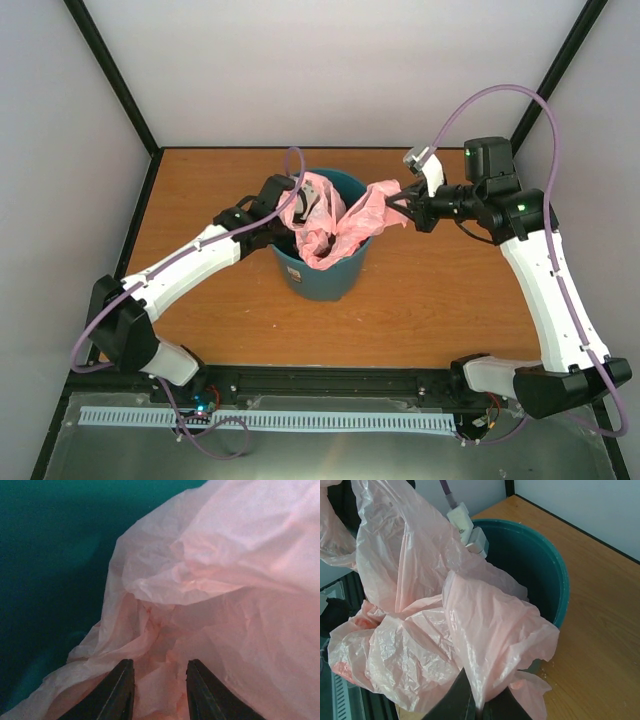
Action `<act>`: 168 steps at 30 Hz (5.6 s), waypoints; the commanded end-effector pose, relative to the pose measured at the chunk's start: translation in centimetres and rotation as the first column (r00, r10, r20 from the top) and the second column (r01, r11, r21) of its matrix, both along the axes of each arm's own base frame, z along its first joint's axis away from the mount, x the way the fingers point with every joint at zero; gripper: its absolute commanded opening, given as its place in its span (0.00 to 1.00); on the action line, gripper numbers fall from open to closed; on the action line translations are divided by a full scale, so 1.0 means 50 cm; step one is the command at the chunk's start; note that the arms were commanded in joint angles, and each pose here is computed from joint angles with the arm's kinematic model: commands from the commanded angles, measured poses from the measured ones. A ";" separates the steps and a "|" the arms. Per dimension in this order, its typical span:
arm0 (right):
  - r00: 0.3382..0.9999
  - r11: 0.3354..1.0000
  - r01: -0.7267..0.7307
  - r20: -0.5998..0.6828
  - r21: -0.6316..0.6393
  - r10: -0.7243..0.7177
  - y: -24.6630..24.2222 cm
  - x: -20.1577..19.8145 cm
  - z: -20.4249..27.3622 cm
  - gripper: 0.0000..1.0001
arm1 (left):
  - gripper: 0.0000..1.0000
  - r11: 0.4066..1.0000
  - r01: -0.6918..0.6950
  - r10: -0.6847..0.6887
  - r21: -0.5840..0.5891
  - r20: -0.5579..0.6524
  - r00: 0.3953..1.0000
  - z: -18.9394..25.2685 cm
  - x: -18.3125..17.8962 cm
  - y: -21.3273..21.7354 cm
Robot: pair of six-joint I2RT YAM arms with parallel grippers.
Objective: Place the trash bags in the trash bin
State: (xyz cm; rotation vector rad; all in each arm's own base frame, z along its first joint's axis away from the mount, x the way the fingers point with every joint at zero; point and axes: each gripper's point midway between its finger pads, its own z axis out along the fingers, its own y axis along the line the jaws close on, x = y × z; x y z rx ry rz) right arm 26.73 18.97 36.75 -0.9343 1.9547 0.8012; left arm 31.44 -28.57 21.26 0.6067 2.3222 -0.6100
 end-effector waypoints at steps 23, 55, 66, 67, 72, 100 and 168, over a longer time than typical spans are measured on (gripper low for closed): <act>0.999 0.999 -0.024 0.027 0.025 0.023 -0.001 -0.028 0.010 0.03 | 0.68 0.948 -0.261 0.305 -0.183 0.289 0.907 0.302 -0.021 0.157; 0.998 1.000 0.010 0.057 0.007 -0.011 -0.015 -0.037 0.018 0.03 | 0.75 0.983 0.054 0.007 -0.173 0.334 0.943 0.265 -0.276 0.236; 0.998 1.000 0.006 0.060 0.008 -0.006 -0.015 -0.041 0.018 0.03 | 0.77 0.956 0.056 0.065 -0.289 0.394 0.917 0.345 -0.207 0.180; 0.998 1.000 0.005 0.061 0.007 -0.005 -0.015 -0.042 0.018 0.03 | 0.75 0.951 0.074 0.054 -0.299 0.400 0.915 0.351 -0.206 0.172; 0.999 1.000 -0.005 0.052 0.003 0.005 -0.015 -0.047 0.008 0.03 | 0.62 0.925 0.118 0.050 -0.360 0.426 0.903 0.384 -0.204 0.153; 0.991 0.988 0.107 -0.071 -0.111 -0.115 -0.085 -0.066 -0.121 0.03 | 0.01 0.950 -0.137 0.219 -0.282 0.284 0.934 0.231 -0.196 0.233; 0.972 0.981 -0.031 0.221 -0.193 0.074 -0.098 -0.190 -0.094 0.41 | 0.01 0.941 -0.083 0.145 -0.327 0.170 0.975 0.214 -0.194 0.177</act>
